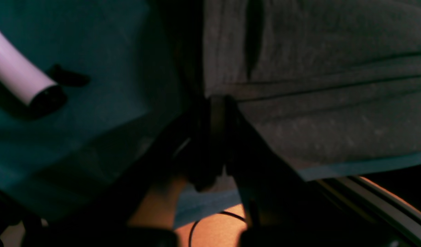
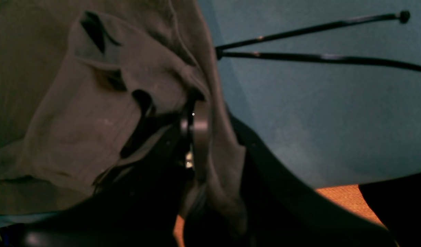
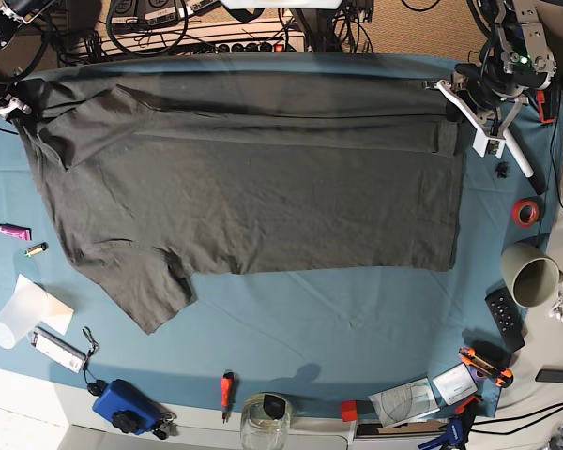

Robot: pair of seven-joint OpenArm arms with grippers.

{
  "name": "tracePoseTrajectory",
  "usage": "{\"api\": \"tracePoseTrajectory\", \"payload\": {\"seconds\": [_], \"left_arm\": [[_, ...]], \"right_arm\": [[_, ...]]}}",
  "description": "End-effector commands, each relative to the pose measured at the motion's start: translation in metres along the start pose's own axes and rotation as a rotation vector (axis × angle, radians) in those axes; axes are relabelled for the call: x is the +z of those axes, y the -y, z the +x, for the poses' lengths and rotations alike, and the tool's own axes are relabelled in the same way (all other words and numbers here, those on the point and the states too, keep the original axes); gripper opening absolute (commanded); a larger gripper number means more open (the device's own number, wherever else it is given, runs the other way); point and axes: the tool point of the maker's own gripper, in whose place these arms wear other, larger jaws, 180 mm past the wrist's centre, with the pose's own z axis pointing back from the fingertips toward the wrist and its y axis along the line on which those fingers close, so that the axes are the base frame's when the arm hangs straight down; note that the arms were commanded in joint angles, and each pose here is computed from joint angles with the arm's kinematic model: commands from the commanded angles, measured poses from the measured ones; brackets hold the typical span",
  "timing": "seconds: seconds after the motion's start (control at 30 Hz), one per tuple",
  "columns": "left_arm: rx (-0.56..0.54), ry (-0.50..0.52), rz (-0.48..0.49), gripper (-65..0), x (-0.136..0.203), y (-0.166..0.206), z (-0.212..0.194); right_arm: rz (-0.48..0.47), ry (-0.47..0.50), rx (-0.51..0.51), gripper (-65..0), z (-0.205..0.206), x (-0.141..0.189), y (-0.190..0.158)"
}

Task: Fold the T-shirt properly
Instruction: 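Drag the folded shirt toward the robot with both grippers, then release the right gripper and move it to the sleeve near it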

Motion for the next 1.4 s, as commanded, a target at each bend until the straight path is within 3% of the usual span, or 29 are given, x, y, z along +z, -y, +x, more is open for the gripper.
{"api": "tracePoseTrajectory", "payload": {"seconds": [0.0, 0.2, 0.23, 0.37, 0.43, 0.57, 0.77, 1.03, 1.23, 1.37], "left_arm": [[-0.015, -0.004, 0.038, -65.0, 0.005, -0.009, 0.001], [-0.016, -0.004, 0.038, -65.0, 0.005, -0.009, 0.001], [-0.015, -0.003, 0.038, -62.5, 0.005, -0.009, 0.001], [-0.016, 0.005, 0.038, -41.7, 0.005, -0.009, 0.002], [-0.018, 0.008, 0.038, -38.1, 0.006, -0.009, 0.004], [-0.050, 0.030, 0.049, -38.1, 0.016, -0.005, 0.014], [-0.111, 0.139, 0.065, -38.1, 0.040, 0.006, 0.033], [-0.182, 0.485, 0.109, -38.1, 0.066, 0.011, 0.101], [-0.159, 0.503, 0.110, -38.2, 0.057, 0.004, 0.114], [-0.146, 0.509, 0.110, -38.1, 0.051, 0.000, 0.121]], "right_arm": [[-0.023, 0.052, 0.041, -65.0, 0.022, 0.012, 0.004], [-0.022, 0.051, 0.049, -65.0, 0.022, 0.012, 0.003], [-0.020, 0.051, 0.055, -63.6, 0.022, 0.012, 0.003], [-0.017, 0.053, 0.062, -46.1, 0.022, 0.012, 0.002], [-0.017, 0.054, 0.062, -45.2, 0.023, 0.012, 0.003], [-0.019, 0.067, 0.076, -45.2, 0.031, 0.018, 0.004], [0.043, 0.170, 0.106, -45.2, 0.075, 0.040, -0.008], [0.068, 0.271, 0.142, -45.2, 0.117, 0.051, -0.021], [0.089, 0.408, 0.158, -45.2, 0.163, 0.056, -0.040], [0.044, 0.428, 0.191, -45.2, 0.187, 0.039, -0.054]]}}
